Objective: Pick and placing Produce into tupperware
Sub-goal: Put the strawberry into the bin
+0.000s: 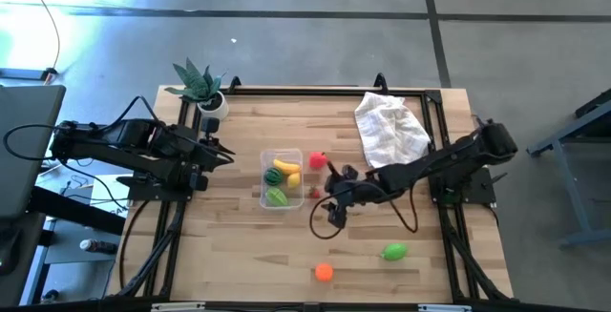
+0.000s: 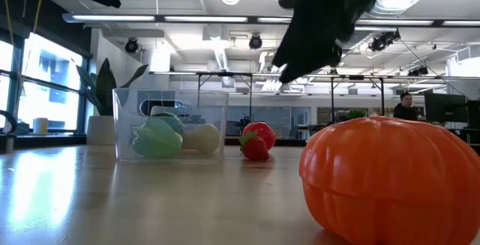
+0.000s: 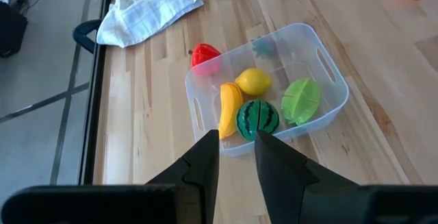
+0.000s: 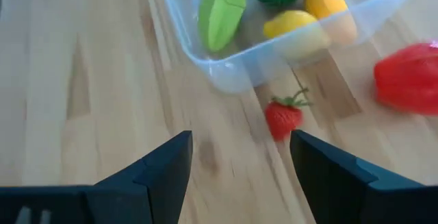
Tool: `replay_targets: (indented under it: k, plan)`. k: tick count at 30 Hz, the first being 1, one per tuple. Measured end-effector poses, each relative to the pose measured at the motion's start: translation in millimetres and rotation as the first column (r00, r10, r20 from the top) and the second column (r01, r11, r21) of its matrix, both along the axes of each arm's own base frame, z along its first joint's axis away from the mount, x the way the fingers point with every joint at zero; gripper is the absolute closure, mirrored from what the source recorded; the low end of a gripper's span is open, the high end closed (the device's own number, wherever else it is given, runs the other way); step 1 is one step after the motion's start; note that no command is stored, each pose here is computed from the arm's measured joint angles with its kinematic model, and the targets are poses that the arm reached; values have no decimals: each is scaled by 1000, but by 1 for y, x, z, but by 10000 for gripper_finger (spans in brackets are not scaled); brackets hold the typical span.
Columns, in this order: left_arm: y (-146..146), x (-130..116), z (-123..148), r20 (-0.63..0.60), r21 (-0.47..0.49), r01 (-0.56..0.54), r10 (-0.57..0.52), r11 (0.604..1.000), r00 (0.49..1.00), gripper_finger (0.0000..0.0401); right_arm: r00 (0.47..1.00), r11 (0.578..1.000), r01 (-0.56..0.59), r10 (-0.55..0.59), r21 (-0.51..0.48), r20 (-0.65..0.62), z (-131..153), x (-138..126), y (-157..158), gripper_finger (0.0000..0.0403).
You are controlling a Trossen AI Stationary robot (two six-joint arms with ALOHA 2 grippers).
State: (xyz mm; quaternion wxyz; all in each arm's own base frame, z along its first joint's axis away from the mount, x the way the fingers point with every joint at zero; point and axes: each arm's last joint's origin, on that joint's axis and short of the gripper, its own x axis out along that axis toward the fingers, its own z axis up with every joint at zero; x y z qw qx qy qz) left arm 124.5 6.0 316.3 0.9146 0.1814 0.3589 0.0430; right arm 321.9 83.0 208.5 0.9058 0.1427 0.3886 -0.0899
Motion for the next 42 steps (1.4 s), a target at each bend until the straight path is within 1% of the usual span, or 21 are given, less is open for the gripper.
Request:
replay_targets:
  k: [1,4,9,12,14,17,22,27,29,36,38,42]
  plan:
    - [0,0,0,0,0,0,0,1000,1000,316,1000,1000,13,-13,5,-4,-8,-3,-3,165]
    - [0,0,0,0,0,0,0,1000,1000,316,996,998,58,-58,11,-69,-32,-11,-11,165]
    - [0,0,0,0,0,0,0,1000,1000,316,994,998,67,-66,2,-83,-52,-19,-17,165]
    - [0,0,0,0,0,0,0,1000,1000,316,996,998,64,-64,-2,-60,-58,-21,-20,165]
    - [0,0,0,0,0,0,0,1000,1000,316,997,998,57,-59,-26,-59,-62,-23,-22,165]
    - [0,0,0,0,0,0,0,1000,1000,316,999,997,41,-42,-70,-19,-63,-23,-22,165]
    - [0,0,0,0,0,0,0,1000,1000,316,999,996,31,-32,-80,-4,-71,-21,-23,165]
    - [0,0,0,1,0,0,0,1000,1000,316,1000,999,-3,3,-42,-5,-92,-10,-19,165]
    - [0,0,0,0,0,0,0,1000,1000,316,1000,999,-4,4,-45,-18,-98,-5,-18,165]
    - [0,0,0,0,0,0,0,1000,1000,316,999,991,-42,39,-124,-24,-101,26,-12,165]
    - [0,0,0,0,0,0,0,1000,1000,316,999,988,-22,15,-151,-49,-100,35,-11,165]
    - [0,0,0,0,0,0,0,1000,1000,316,995,988,1,-16,-157,-96,-99,45,-14,165]
